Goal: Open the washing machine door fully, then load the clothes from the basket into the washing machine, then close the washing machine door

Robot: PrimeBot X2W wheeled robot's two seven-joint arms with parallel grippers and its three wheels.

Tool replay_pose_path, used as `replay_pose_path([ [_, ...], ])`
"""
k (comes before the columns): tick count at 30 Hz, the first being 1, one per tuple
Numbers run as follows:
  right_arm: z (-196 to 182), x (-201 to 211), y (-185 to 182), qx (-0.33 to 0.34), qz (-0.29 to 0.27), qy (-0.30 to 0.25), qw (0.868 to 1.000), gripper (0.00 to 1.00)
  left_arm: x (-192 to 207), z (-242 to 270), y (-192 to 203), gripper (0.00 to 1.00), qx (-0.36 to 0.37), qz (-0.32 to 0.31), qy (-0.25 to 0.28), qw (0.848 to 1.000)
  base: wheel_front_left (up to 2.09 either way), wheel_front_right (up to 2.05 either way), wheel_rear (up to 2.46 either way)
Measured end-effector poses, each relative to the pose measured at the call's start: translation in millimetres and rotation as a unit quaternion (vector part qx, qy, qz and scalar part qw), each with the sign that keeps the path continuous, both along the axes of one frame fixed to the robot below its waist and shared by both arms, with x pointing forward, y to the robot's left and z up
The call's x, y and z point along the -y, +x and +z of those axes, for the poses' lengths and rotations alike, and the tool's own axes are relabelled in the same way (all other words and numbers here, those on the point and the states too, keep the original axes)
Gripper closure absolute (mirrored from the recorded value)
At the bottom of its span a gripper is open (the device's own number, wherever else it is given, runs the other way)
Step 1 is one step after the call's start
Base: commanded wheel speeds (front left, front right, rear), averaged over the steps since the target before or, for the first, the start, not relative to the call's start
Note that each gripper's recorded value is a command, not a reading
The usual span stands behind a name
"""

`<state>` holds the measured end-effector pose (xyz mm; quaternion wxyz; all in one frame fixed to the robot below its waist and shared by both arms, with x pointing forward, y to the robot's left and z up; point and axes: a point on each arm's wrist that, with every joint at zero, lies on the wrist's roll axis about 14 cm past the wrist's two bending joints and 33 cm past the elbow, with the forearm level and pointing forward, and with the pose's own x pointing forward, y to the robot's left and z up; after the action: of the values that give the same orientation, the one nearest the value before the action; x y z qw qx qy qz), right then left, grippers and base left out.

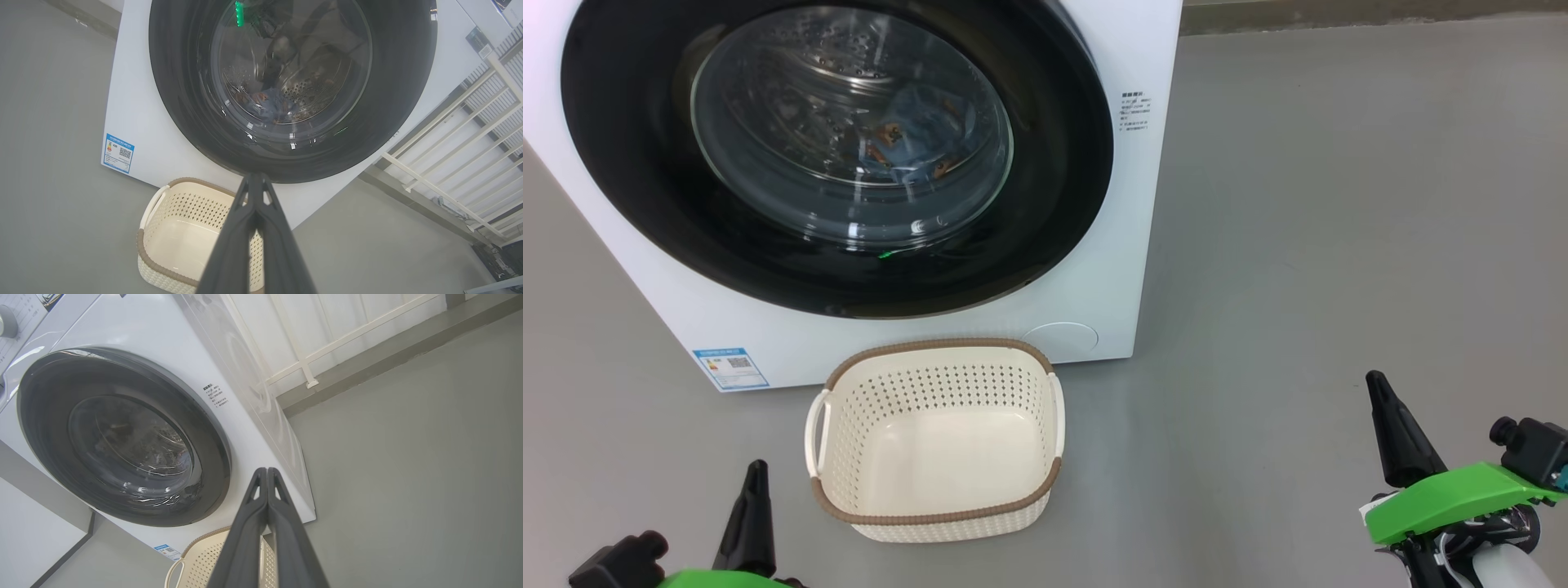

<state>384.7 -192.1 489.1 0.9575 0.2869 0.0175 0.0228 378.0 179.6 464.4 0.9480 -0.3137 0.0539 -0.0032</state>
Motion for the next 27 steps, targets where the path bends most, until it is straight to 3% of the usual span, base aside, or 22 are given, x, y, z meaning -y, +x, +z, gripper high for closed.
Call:
replay_pose_path([
  [27,-0.7,6.3,1.7,-0.019,-0.026,0.138,0.990,1.00,-4.8,0.3,0.2,1.00,-0.018,0.026,-0.129,0.991,0.00,0.00,0.00],
])
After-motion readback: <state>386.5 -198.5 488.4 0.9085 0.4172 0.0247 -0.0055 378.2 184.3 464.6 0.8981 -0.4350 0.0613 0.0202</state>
